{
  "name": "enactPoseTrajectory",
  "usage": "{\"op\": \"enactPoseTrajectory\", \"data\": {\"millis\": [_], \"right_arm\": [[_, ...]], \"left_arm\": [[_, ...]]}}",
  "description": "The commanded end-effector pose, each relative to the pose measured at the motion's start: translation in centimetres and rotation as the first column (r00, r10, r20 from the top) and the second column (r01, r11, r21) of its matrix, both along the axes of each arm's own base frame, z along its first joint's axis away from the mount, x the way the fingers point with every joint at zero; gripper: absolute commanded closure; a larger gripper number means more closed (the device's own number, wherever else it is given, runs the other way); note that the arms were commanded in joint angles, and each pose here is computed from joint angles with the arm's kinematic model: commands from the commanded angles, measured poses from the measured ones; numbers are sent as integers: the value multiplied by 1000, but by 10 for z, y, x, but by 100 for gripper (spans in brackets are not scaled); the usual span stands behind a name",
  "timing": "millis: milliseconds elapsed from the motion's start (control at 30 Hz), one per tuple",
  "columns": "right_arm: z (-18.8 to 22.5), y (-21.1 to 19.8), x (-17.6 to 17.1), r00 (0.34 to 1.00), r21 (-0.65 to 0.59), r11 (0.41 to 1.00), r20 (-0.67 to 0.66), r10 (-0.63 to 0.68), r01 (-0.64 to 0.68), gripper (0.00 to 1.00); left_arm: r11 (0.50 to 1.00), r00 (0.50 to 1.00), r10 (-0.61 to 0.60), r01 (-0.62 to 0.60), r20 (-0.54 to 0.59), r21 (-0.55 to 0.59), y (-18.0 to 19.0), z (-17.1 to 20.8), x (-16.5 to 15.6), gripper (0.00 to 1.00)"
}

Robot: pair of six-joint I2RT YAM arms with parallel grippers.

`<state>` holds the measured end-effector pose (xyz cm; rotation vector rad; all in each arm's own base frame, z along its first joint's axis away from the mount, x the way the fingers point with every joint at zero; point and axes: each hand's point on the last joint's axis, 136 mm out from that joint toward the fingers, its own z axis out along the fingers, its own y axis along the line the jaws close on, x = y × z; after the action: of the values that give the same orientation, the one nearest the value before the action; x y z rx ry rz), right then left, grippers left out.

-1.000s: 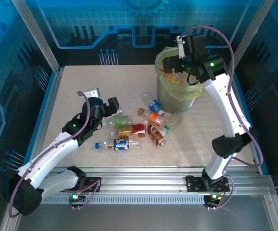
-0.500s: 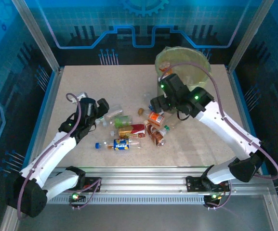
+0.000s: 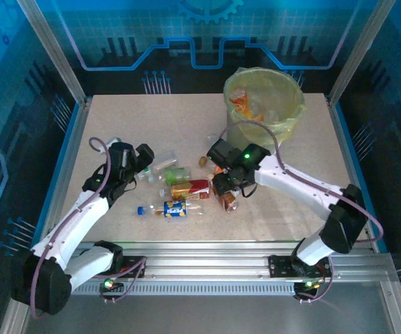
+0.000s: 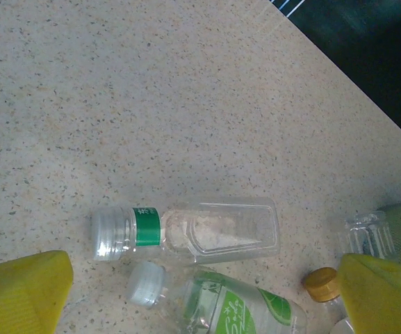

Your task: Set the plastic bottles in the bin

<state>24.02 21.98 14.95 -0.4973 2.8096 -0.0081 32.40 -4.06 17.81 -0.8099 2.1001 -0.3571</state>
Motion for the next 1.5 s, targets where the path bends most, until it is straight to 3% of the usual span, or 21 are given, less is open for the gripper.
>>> {"op": "enactPoseTrajectory", "data": {"millis": [0,267,633,1167,1467], "right_arm": [[-16,9,-10,997,1,1000,-72,0,0,29],[-42,11,-8,994,-49,999,-109,-7,2,30],[-69,12,-10,987,-89,996,-158,-16,1,42],[-89,18,-20,973,-74,997,-230,-24,7,44],[-95,15,-21,972,-97,995,-230,-41,19,36]], "left_arm": [[1000,1000,8,-8,-11,-28,1,-6,-2,1],[999,1000,12,-13,-15,-41,1,-10,-2,1],[999,1000,9,-10,-23,-49,1,-14,-2,1],[999,1000,12,-13,-25,-50,2,-16,-2,1],[999,1000,9,-10,-25,-52,2,-16,-2,1]]}}
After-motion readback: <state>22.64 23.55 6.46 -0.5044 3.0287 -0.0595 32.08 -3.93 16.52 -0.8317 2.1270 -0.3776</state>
